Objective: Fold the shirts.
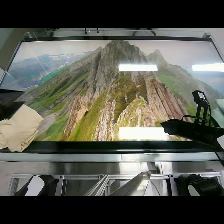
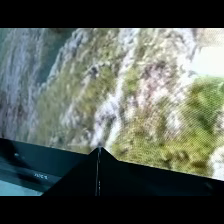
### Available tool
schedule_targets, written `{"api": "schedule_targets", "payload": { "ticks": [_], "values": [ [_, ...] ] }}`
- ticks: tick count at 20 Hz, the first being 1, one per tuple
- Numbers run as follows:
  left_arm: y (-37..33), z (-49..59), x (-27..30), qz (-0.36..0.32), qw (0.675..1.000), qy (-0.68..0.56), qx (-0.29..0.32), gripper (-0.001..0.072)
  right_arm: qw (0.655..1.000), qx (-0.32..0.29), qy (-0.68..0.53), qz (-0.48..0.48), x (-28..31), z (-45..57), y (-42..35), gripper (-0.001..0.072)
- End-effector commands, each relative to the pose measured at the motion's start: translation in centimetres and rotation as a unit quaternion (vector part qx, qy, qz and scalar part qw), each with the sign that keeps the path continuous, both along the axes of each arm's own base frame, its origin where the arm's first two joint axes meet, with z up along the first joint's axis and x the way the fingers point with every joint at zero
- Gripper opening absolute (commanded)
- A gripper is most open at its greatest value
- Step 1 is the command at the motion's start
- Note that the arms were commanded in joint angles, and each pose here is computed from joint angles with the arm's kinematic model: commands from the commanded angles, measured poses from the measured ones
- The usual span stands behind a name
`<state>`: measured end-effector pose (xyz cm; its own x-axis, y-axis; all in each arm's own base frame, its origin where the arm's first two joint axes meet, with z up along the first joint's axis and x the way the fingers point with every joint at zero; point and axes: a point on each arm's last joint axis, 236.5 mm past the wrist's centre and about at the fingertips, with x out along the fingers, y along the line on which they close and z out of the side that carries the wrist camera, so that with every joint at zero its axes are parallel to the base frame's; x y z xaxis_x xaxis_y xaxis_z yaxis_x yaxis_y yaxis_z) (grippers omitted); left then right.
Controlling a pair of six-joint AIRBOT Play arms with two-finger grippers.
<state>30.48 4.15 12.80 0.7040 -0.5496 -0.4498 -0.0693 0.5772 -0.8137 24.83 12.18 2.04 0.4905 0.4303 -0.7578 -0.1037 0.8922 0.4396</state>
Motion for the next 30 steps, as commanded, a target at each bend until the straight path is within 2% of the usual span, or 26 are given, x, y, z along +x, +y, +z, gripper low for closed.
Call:
{"api": "schedule_targets", "payload": {
  "ticks": [1,3,6,9,13,20,21,22,24,25,27,29,30],
  "values": [
    [10.2,-6.4,-5.1,0.143,0.981,0.130,0.034,0.0669,1.000,0.000,0.000,0.000,0.0,0.0,0.0,0.0023],
    [14.2,-10.0,-9.1,0.218,0.957,0.188,0.037,0.0669,1.000,0.000,0.000,0.000,0.0,0.0,0.0,0.0023],
    [19.6,-12.3,-12.7,0.318,0.926,0.205,0.012,0.0669,1.000,0.000,0.000,0.000,0.0,0.0,0.0,0.0023],
    [23.3,-13.8,-14.5,0.343,0.914,0.214,0.010,0.0668,1.000,0.000,0.000,0.000,0.0,0.0,0.0,0.0023],
    [26.0,-16.7,-14.5,0.338,0.912,0.234,-0.009,0.0669,1.000,0.000,0.000,0.000,0.0,0.0,0.0,0.0023],
    [23.8,-21.4,-7.5,0.207,0.944,0.255,-0.023,0.0667,1.000,0.000,0.000,0.000,0.0,0.0,0.0,0.0023],
    [23.4,-21.8,-6.7,0.194,0.946,0.257,-0.022,0.0642,1.000,0.000,0.000,0.000,0.0,0.0,0.0,0.0023],
    [23.0,-22.0,-6.0,0.181,0.949,0.259,-0.023,0.0455,1.000,0.000,0.000,0.000,0.0,0.0,0.0,0.0023],
    [22.4,-21.6,-5.0,0.162,0.953,0.257,-0.018,0.0135,1.000,0.000,0.001,0.000,0.0,0.0,0.0,0.0023],
    [22.0,-20.8,-4.6,0.150,0.956,0.250,-0.022,0.0003,1.000,0.000,0.000,0.000,0.0,0.0,0.0,0.0023],
    [21.4,-16.6,-2.1,0.142,0.970,0.195,-0.040,0.0013,1.000,0.000,0.001,0.000,0.0,0.0,0.0,0.0023],
    [19.9,-8.6,2.6,0.130,0.987,0.065,-0.066,0.0013,1.000,0.000,0.000,0.000,0.0,0.0,0.0,0.0023],
    [17.6,-3.4,5.0,0.099,0.992,-0.017,-0.074,0.0013,1.000,0.000,0.000,0.000,0.0,0.0,0.0,0.0022]
  ]
}}
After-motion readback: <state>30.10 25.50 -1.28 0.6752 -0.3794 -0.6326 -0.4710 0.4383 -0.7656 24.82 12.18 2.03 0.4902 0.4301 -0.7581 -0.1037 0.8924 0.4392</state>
